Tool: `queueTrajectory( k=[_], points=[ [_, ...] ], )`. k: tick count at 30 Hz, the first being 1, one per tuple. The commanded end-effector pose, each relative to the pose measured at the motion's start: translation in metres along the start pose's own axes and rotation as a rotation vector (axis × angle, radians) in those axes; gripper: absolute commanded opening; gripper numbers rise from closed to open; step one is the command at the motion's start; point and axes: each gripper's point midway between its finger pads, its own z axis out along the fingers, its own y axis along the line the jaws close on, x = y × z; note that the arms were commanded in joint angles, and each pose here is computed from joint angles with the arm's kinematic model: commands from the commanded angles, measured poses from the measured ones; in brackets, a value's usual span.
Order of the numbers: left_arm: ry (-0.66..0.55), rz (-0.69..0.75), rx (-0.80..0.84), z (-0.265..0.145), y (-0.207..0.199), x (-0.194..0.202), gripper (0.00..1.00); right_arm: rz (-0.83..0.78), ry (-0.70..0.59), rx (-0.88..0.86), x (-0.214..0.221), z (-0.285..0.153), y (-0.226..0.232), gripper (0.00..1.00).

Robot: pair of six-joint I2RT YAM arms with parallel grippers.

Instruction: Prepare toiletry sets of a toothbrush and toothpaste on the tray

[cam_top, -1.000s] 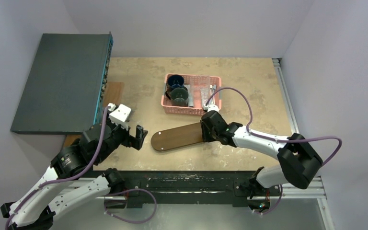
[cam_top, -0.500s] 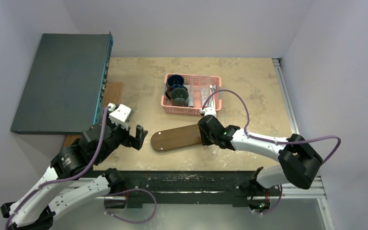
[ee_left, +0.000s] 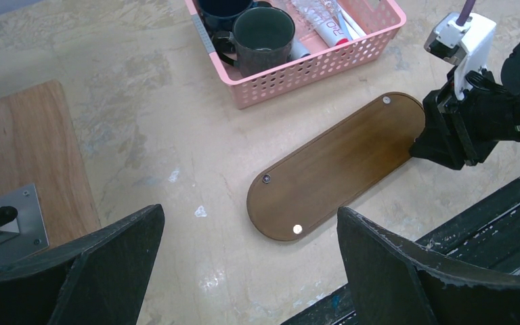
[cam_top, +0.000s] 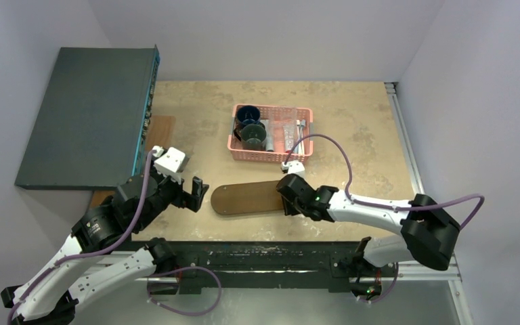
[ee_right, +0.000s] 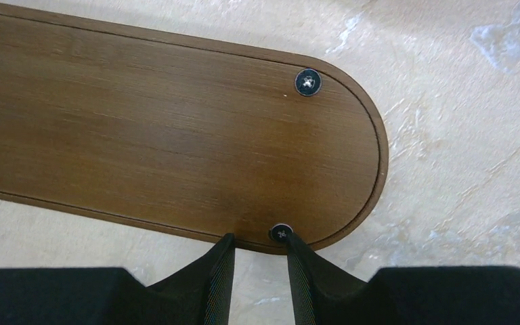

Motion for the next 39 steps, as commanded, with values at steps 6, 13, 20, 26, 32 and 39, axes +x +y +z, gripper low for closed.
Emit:
queueTrajectory(
  k=[6, 13, 20, 26, 32, 39],
  points=[
    [-0.038, -0.005, -0.001, 0.0, 0.0, -0.01, 0.99, 0.019, 0.14, 0.061, 0.062, -0.015, -0.017, 0.36],
    [-0.037, -0.005, -0.002, 0.0, 0.001, -0.009, 0.99, 0.04, 0.098, 0.031, 0.051, -0.025, -0.008, 0.37],
    [-0.034, -0.003, -0.004, 0.001, 0.001, -0.009, 0.99, 0.046, 0.055, -0.006, 0.033, -0.039, 0.002, 0.37],
    [-0.025, -0.002, -0.003, 0.003, -0.001, -0.008, 0.99, 0.045, -0.043, -0.049, -0.005, -0.06, 0.013, 0.41],
    [-0.013, 0.003, -0.004, 0.005, -0.001, -0.006, 0.99, 0.046, -0.18, -0.07, -0.052, -0.075, 0.025, 0.43],
    [-0.011, 0.005, -0.019, 0.006, 0.001, -0.005, 0.99, 0.04, -0.26, 0.022, -0.089, -0.067, 0.03, 0.24]
  ],
)
